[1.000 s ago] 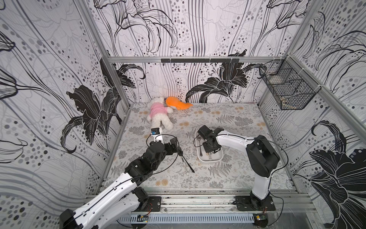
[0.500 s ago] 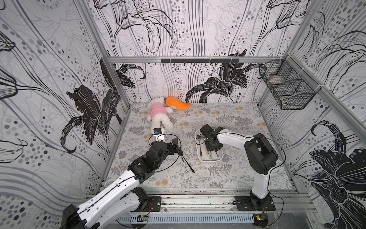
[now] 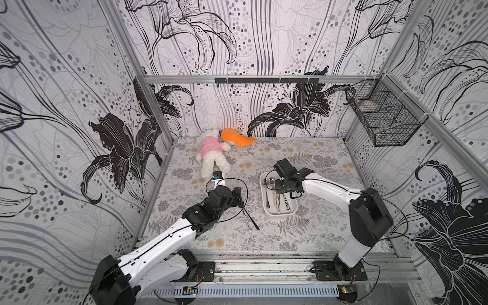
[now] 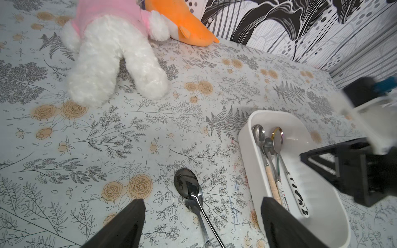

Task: Put the spoon into the storage box
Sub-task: Place the spoon in the storage box, then pick up the spoon from the center of the board.

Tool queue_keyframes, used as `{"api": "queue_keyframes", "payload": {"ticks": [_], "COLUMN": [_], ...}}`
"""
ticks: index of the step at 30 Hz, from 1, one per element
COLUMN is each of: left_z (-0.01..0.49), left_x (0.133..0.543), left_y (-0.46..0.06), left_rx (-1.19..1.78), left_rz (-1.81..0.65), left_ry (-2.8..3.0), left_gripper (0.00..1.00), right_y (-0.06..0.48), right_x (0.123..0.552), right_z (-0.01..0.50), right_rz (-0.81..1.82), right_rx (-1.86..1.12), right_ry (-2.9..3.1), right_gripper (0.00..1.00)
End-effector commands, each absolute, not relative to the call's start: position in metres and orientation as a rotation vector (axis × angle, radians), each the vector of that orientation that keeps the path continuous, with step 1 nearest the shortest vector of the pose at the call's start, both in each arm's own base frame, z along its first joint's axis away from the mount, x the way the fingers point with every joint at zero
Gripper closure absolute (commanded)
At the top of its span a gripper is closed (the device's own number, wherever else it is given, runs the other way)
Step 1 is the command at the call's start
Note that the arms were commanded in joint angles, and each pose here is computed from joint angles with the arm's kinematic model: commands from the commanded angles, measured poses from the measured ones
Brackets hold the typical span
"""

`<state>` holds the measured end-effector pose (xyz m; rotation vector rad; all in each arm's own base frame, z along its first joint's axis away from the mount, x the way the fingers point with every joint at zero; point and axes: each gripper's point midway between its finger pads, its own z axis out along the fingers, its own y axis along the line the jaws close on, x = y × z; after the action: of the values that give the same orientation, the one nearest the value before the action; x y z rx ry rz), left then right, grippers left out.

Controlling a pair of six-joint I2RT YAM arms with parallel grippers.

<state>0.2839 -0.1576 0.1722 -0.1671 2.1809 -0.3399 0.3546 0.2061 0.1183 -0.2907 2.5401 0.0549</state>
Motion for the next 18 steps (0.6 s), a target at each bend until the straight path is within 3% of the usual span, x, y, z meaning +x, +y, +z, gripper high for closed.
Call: {"api": "queue_keyframes", "payload": {"ticks": [1,8,18], "left_z": [0.174,0.133,0.086], "left_x": [0.291,0.29,0.284], "left_y": [-0.172,-0.203,-0.212], "left_rx": [-0.194,-0.141,-0.114], "left_rz": [-0.391,-0.297,-0.212], "left_ry": [2.199,2.321,2.4], "left_gripper": [0.14,0.18,0.2], "right_y": [0.192,0.172,0.162], "right_x": [0.364,0.353,0.345], "right_z": [0.147,0.172,0.164], "right_rz": [0.046,0.12,0.176], "right_rx": [-0.222,-0.098,-0.008], "right_ry": [2.382,2.186,2.102], "right_gripper": [0.71,0.71,0.69]}}
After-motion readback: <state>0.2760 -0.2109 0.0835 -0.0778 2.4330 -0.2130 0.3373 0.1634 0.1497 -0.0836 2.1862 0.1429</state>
